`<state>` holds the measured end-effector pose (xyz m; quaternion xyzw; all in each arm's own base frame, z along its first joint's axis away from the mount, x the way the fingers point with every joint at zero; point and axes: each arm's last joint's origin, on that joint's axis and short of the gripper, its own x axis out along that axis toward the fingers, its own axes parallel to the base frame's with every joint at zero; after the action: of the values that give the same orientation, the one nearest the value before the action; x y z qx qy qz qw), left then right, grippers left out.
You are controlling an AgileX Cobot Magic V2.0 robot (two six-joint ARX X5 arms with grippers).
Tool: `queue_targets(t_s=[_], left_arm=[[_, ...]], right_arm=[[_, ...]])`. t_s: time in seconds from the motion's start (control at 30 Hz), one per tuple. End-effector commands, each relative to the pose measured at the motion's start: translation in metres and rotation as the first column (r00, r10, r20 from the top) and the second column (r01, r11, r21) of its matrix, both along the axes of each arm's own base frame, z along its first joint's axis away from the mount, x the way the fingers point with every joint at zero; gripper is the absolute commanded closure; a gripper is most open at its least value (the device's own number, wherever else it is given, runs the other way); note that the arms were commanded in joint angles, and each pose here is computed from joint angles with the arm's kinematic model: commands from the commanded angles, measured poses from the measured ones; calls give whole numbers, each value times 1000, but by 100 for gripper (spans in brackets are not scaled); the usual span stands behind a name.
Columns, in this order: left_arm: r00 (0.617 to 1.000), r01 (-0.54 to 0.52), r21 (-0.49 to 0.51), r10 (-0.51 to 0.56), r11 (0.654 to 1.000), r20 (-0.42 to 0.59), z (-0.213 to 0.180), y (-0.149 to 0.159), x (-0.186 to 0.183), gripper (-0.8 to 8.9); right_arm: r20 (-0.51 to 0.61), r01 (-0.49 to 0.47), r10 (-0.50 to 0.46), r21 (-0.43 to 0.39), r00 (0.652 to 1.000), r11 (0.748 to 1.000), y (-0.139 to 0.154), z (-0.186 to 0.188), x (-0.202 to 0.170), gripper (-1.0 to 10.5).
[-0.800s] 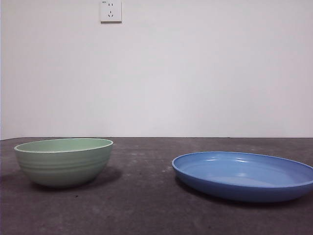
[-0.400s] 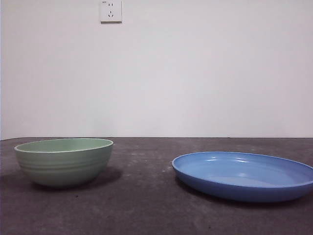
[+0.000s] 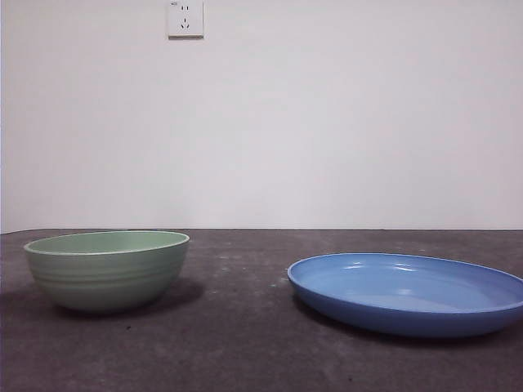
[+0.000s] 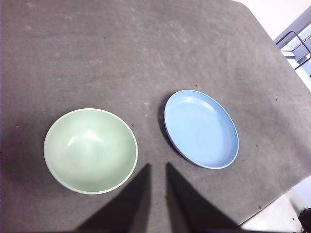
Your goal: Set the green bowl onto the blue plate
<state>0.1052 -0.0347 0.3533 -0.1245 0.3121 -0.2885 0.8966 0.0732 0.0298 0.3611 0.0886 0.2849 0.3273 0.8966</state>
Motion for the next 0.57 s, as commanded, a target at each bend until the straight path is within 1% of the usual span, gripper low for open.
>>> queue_targets(t_s=[0.03, 0.07, 0.1, 0.17, 0.23, 0.3, 0.37, 0.43, 0.57], left_arm=[[999, 19, 9, -19, 1000, 33, 6, 0, 0, 587], [999, 19, 11, -19, 1000, 31, 6, 0, 0, 526], [999, 20, 13, -20, 1000, 29, 5, 0, -1, 474], [999, 22, 16, -22, 1000, 27, 5, 0, -1, 371], [999, 22, 16, -22, 1000, 25, 5, 0, -1, 307], [999, 22, 17, -22, 1000, 26, 5, 0, -1, 263], [999, 22, 17, -22, 1000, 26, 5, 0, -1, 225], [999, 21, 17, -21, 1000, 26, 5, 0, -1, 190], [999, 22, 20, -22, 1000, 23, 5, -1, 1, 183]], right_arm=[[26, -11, 12, -2, 1000, 1000, 0, 5, -1, 930], [26, -11, 12, -2, 1000, 1000, 0, 5, -1, 898], [25, -11, 11, -2, 1000, 1000, 0, 5, -1, 832], [24, -10, 10, -1, 1000, 1000, 0, 5, -1, 666], [23, -9, 9, 0, 1000, 1000, 0, 5, -1, 498], [21, -7, 7, 2, 1000, 1000, 0, 5, -1, 385], [19, -7, 7, 4, 1000, 1000, 0, 5, -1, 348], [18, -6, 6, 5, 1000, 1000, 0, 5, -1, 348], [18, -6, 6, 5, 1000, 1000, 0, 5, -1, 348]])
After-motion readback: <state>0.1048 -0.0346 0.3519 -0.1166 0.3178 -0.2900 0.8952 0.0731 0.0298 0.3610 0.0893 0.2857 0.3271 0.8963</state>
